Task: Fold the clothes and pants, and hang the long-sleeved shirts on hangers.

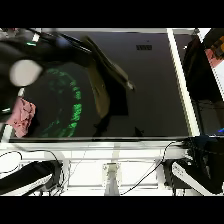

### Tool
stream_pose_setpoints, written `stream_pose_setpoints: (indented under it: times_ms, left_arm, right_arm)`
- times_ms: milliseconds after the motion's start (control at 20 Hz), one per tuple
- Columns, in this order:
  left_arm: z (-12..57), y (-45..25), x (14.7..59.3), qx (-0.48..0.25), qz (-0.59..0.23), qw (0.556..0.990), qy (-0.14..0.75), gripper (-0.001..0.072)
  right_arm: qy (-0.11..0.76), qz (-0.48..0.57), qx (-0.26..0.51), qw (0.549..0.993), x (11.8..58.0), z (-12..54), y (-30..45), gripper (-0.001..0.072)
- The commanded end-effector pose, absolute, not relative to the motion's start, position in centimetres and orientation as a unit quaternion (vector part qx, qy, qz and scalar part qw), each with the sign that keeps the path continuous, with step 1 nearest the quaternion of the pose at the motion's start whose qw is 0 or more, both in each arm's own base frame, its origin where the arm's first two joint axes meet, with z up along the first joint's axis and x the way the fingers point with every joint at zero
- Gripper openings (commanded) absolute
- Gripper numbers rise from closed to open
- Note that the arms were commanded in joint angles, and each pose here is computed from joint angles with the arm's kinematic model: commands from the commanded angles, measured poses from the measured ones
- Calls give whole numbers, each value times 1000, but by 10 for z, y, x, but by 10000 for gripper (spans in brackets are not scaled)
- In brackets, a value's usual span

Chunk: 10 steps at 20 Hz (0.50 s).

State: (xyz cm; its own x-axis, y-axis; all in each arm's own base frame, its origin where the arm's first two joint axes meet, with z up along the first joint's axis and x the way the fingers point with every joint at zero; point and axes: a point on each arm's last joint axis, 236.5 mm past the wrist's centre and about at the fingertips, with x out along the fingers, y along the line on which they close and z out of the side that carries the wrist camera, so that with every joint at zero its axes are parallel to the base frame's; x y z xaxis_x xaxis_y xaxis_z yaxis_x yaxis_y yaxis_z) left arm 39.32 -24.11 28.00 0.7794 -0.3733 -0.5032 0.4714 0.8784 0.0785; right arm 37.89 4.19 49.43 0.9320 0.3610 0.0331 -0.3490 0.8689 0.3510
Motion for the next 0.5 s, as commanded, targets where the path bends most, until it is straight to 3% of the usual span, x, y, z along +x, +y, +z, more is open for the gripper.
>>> stream_pose_setpoints:
  times_ms: [0, 200, 300, 450]
  left_arm:
    - [198, -296, 391, 114, -274, 892, 340, 26]
    - [117, -273, 397, 225, -246, 837, 435, 26]
    - [86, -245, 388, 300, -226, 789, 486, 25]
    - [65, -205, 389, 378, -185, 752, 507, 25]
  right_arm:
    - [82, 121, 125, 981, 394, 452, 15, 35]
    - [213, 142, 168, 952, 419, 361, 22, 33]
    - [315, 161, 199, 914, 417, 290, 34, 34]
    - [425, 223, 277, 832, 396, 195, 72, 33]
